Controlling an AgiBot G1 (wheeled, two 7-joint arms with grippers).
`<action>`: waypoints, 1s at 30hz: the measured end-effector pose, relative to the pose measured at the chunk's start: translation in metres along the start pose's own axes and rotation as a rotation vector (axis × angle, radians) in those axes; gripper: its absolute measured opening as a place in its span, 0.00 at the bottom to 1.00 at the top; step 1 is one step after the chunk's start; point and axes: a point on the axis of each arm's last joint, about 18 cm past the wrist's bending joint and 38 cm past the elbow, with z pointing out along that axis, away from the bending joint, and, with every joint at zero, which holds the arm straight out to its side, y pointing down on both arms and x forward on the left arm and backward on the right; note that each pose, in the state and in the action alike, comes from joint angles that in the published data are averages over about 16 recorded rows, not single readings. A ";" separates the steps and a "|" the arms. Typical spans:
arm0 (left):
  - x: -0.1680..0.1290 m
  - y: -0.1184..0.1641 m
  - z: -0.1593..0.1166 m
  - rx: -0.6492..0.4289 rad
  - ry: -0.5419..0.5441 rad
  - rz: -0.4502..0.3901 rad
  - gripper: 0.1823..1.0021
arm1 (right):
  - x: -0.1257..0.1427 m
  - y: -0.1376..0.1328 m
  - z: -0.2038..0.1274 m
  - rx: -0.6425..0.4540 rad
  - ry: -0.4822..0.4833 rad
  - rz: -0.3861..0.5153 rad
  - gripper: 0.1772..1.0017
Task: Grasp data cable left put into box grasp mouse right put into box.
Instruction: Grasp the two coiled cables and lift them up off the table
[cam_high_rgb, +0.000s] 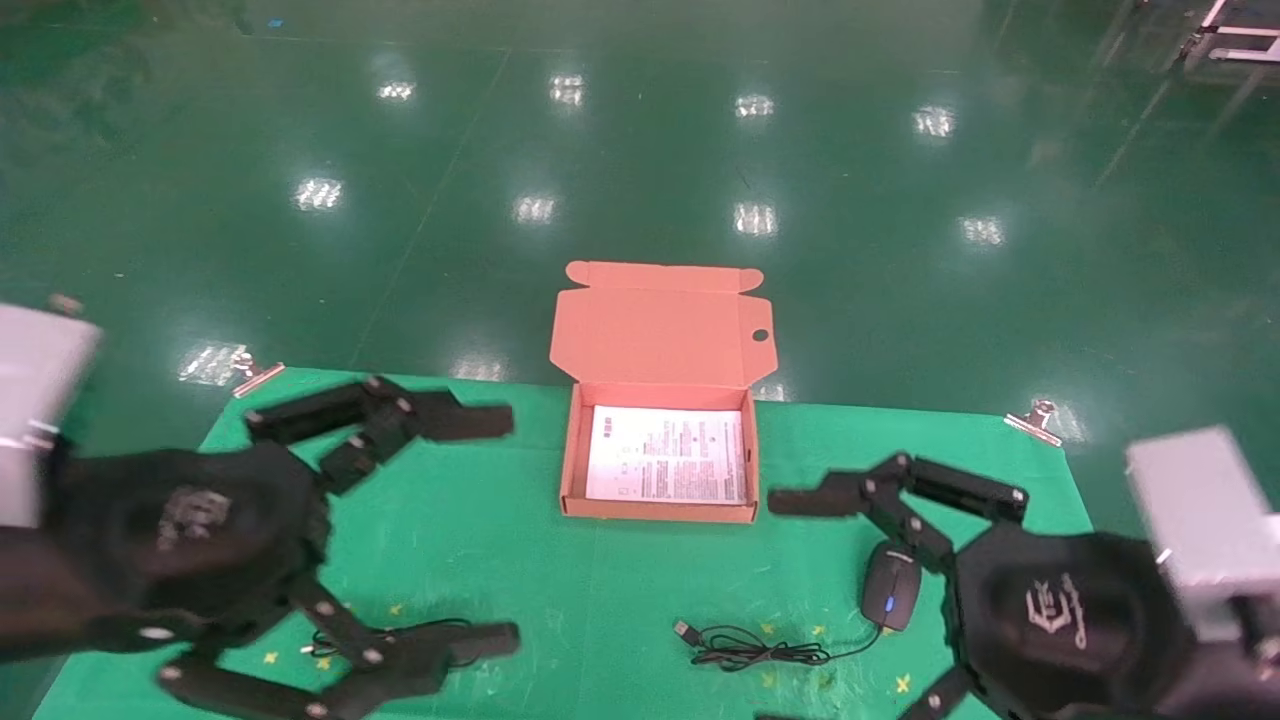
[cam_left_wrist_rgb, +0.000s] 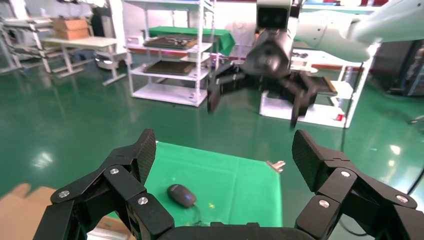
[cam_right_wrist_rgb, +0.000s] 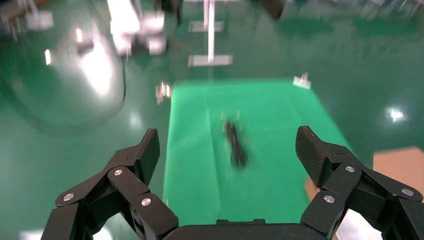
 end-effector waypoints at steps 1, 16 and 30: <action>-0.001 0.001 0.001 -0.017 0.005 0.001 1.00 | 0.000 0.002 0.000 -0.027 -0.004 -0.011 1.00; -0.019 0.043 0.022 -0.478 0.114 0.107 1.00 | 0.020 0.050 0.000 -0.563 -0.130 -0.278 1.00; -0.062 0.109 0.031 -0.977 0.155 0.300 1.00 | 0.050 0.109 0.033 -0.946 -0.263 -0.464 1.00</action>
